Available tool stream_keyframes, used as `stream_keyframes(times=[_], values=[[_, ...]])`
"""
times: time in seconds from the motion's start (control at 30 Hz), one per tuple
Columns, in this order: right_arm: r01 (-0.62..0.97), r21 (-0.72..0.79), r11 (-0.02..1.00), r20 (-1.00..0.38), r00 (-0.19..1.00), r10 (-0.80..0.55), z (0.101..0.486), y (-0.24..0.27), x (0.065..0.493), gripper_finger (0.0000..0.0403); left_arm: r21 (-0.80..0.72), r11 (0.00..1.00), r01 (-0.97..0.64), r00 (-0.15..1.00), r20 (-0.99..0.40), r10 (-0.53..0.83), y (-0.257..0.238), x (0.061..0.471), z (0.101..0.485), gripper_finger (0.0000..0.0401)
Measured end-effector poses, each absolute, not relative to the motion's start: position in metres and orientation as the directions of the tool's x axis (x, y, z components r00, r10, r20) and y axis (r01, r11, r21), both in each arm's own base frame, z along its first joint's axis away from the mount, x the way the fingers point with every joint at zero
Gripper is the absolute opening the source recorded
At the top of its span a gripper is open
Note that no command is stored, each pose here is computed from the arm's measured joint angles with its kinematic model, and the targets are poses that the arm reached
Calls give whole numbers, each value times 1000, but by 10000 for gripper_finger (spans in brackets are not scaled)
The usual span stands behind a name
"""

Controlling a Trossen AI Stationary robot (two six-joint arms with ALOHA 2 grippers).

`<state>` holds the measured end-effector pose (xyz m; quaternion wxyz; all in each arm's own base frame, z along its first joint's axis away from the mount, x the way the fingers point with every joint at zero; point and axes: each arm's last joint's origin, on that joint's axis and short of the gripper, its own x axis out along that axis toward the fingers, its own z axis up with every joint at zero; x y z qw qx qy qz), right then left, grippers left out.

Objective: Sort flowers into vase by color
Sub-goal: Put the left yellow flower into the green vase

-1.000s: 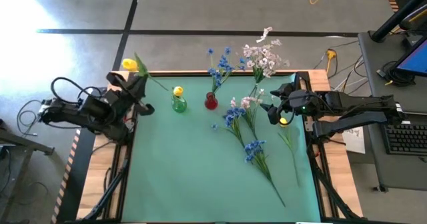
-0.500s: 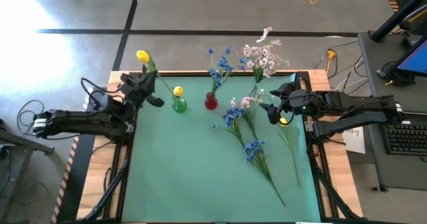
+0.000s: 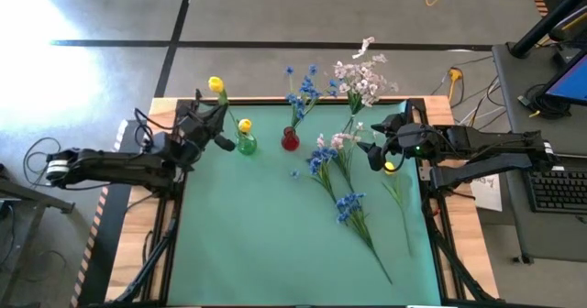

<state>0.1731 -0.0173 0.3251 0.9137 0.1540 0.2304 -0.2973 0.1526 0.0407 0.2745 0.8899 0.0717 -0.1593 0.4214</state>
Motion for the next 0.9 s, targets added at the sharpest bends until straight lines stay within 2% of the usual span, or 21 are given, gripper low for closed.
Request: stream_keyframes(times=[0.7, 0.9], values=[[612, 139, 779, -513, 717, -472, 325, -17, 173, 364, -11, 620, -785, 590, 294, 752, 47, 168, 262, 1], [611, 137, 780, -513, 717, -472, 325, -17, 173, 364, -50, 614, -788, 578, 285, 765, 48, 167, 262, 35]])
